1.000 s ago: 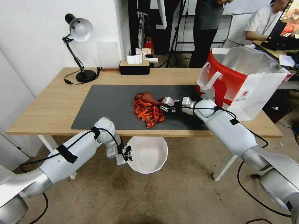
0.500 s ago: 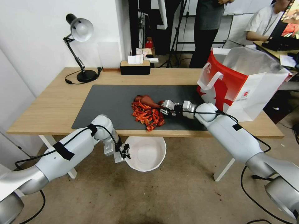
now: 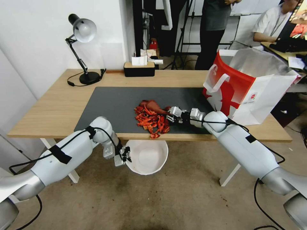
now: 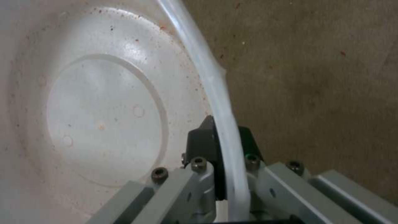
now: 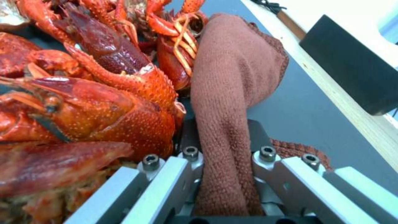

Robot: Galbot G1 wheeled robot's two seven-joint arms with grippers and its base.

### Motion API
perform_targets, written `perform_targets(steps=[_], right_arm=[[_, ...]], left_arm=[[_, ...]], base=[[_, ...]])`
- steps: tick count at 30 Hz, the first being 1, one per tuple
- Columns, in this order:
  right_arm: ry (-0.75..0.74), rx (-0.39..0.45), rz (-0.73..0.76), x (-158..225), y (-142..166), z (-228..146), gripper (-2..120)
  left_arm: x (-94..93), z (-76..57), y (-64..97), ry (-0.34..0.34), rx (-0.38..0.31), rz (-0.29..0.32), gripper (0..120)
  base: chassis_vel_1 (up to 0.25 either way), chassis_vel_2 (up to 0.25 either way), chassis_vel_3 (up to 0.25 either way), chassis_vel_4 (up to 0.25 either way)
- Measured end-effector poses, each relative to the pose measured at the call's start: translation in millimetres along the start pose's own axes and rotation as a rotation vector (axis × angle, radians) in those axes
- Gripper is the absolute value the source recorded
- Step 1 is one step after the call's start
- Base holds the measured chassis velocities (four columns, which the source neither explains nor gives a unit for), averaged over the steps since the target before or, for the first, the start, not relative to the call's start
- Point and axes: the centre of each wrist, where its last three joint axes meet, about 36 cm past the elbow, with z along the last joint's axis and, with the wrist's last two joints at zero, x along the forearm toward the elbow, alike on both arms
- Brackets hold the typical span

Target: Sweep shrimp from table into container with towel, then put container into takeout bag.

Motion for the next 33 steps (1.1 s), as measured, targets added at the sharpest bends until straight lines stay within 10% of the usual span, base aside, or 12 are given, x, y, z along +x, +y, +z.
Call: perform_targets(steps=[33], right_arm=[[0.017, -0.008, 0.041, 13.8, 14.5, -3.4, 7]], left_arm=[[34.4, -8.0, 43.2, 0.070, -0.136, 0.134, 0]], base=[[0.000, 0.000, 0.000, 0.000]])
